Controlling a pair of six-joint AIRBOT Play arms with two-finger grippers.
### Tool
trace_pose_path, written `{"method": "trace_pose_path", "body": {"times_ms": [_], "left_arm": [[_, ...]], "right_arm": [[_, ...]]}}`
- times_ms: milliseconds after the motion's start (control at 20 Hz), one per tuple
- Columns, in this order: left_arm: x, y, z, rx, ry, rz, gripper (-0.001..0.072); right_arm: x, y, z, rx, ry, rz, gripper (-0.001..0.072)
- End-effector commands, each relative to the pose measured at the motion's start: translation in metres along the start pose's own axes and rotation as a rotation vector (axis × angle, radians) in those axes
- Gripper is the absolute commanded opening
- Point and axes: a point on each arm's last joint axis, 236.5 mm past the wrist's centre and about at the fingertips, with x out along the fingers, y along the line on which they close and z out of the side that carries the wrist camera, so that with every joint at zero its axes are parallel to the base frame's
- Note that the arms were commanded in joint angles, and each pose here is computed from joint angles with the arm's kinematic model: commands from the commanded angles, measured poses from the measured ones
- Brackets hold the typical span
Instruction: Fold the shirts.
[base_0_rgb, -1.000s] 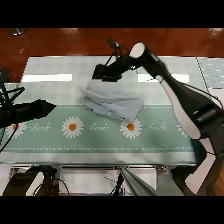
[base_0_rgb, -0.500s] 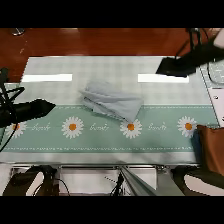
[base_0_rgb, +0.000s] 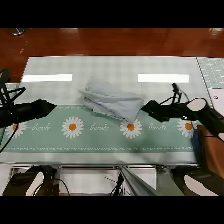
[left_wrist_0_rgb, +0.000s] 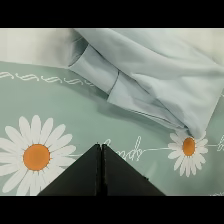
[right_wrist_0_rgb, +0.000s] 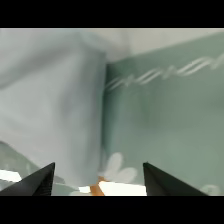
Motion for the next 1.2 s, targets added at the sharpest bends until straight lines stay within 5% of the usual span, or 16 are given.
{"method": "trace_pose_path", "body": {"times_ms": [0,200,350,400,450,750,950,1150], "left_arm": [[0.005,0.002,-0.007,-0.020,0.020,-0.007,0.0023],[0.012,0.005,-0.019,-0.046,0.052,-0.015,0.0023],[0.014,0.006,-0.022,-0.050,0.059,-0.013,0.0023],[0.014,0.006,-0.022,-0.049,0.059,-0.013,0.0023],[0.014,0.006,-0.022,-0.050,0.059,-0.013,0.0023],[0.014,0.006,-0.022,-0.050,0.059,-0.013,0.0023],[0.014,0.006,-0.023,-0.050,0.061,-0.014,0.0023],[0.014,0.006,-0.024,-0.049,0.067,-0.014,0.0023]], "right_arm": [[0.038,0.014,-0.015,0.047,0.040,0.077,0.0627],[0.061,0.030,0.006,0.026,0.070,0.084,0.0622],[0.071,0.033,0.007,0.028,0.113,0.087,0.0476],[0.072,0.032,0.008,0.018,0.115,0.081,0.0309],[0.072,0.033,0.010,-0.020,0.112,0.081,0.0048],[0.016,0.131,0.054,-0.409,0.093,0.179,0.0028],[-0.094,0.241,0.095,-0.692,-0.131,0.244,0.0028],[-0.211,0.283,0.112,-0.830,-0.400,0.133,0.0028]]}}
